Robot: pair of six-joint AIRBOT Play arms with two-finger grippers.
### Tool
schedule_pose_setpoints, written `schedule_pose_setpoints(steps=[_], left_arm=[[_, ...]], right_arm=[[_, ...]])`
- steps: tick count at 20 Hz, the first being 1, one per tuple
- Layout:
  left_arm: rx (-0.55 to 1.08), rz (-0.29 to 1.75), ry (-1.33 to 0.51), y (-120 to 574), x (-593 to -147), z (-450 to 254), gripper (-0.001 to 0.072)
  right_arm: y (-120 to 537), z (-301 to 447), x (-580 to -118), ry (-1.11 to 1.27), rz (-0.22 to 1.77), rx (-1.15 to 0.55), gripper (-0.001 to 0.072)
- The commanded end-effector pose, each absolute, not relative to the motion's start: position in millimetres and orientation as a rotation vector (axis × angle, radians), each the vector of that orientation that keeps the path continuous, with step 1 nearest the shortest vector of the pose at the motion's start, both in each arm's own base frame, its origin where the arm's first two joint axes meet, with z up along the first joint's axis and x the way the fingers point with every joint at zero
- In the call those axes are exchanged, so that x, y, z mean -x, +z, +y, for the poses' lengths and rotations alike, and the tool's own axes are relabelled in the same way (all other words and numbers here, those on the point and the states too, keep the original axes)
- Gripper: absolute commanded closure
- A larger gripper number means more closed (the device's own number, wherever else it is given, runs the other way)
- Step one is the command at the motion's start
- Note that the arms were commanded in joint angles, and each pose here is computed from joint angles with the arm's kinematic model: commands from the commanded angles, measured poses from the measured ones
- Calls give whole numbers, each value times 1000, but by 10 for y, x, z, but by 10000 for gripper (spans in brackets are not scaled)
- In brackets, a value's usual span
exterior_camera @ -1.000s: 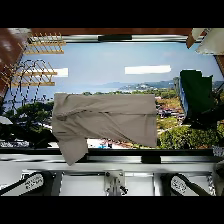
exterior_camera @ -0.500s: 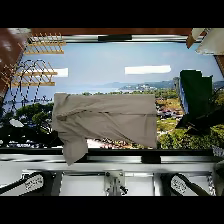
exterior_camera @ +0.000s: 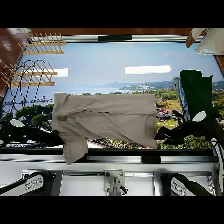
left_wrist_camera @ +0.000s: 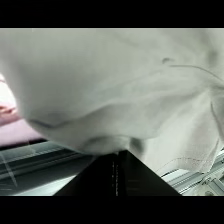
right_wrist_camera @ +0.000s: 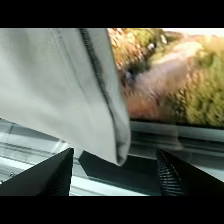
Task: Fold the shirts.
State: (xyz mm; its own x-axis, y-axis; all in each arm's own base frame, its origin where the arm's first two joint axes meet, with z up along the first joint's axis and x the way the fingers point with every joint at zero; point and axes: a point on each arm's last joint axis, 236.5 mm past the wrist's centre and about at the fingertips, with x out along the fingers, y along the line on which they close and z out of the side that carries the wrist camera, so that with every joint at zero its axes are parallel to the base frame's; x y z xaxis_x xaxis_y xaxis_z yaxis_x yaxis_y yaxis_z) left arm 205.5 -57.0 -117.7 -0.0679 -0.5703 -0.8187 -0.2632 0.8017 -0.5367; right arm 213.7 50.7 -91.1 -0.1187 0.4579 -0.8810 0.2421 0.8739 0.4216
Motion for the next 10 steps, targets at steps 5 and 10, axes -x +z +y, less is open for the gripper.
schedule_pose_setpoints(steps=[5,10], left_arm=[[637,1632,-314,-1093,-2159,-546,677],[513,1475,-377,-596,-2692,-381,677]], right_arm=[[-1188,937,-2251,234,1696,-590,314],[-793,850,-2752,312,1463,-446,631]])
